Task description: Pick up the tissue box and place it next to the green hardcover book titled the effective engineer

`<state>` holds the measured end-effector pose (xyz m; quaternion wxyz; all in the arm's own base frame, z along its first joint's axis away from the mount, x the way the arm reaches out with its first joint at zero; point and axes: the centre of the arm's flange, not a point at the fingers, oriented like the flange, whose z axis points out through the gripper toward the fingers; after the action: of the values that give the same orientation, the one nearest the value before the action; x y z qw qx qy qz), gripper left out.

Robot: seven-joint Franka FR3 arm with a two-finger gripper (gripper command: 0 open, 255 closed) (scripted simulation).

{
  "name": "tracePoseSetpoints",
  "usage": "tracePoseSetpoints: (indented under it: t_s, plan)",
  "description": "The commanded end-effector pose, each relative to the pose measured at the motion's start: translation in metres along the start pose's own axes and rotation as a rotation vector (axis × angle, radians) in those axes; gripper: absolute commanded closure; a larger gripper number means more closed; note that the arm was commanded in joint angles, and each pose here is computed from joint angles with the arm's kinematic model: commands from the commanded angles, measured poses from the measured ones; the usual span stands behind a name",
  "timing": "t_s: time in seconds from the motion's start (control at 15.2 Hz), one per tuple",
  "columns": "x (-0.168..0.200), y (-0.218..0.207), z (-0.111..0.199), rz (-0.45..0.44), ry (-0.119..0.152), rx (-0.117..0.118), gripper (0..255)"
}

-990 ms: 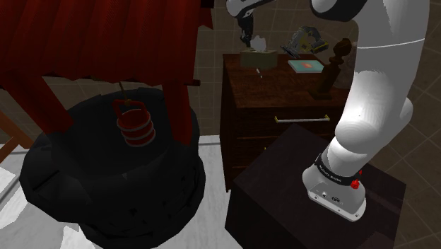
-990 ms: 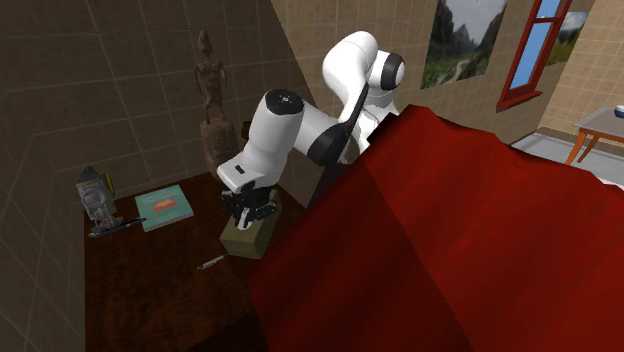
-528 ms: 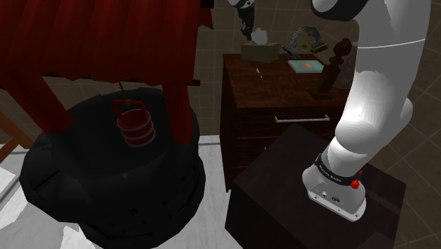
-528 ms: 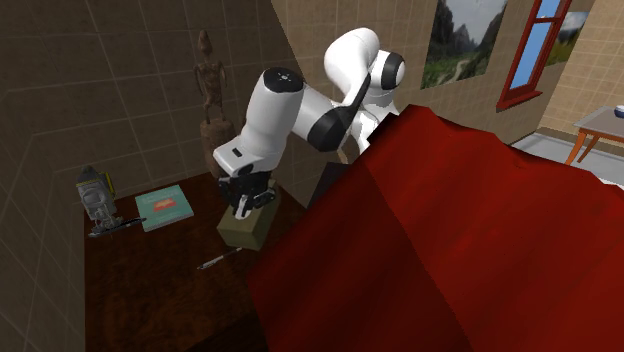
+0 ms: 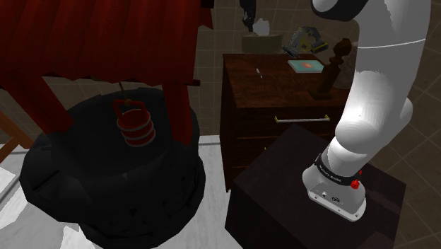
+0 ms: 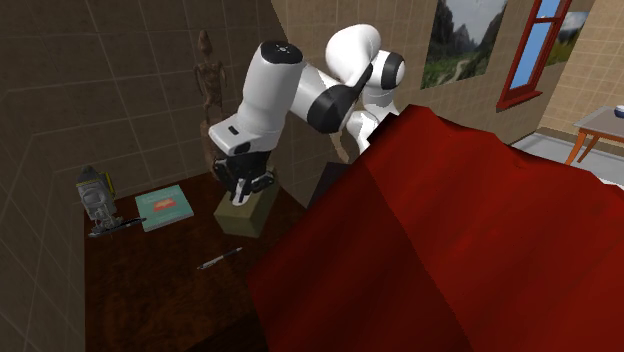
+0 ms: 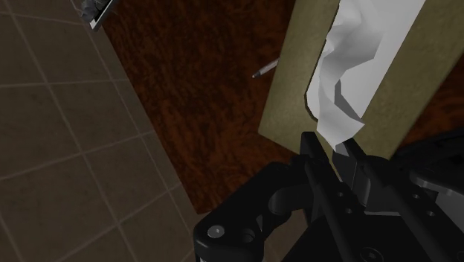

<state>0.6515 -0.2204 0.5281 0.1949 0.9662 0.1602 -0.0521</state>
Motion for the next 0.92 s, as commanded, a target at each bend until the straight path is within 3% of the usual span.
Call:
tracePoseSetpoints:
  t_s: [0.0,0.59,0.86]
  plan:
    - [-0.001,0.004,-0.01,0.0,0.0,0.0,255]
    - [-0.009,0.021,-0.054,0.0,0.0,0.0,255]
    - [-0.036,0.047,-0.041,0.0,0.0,0.0,255]
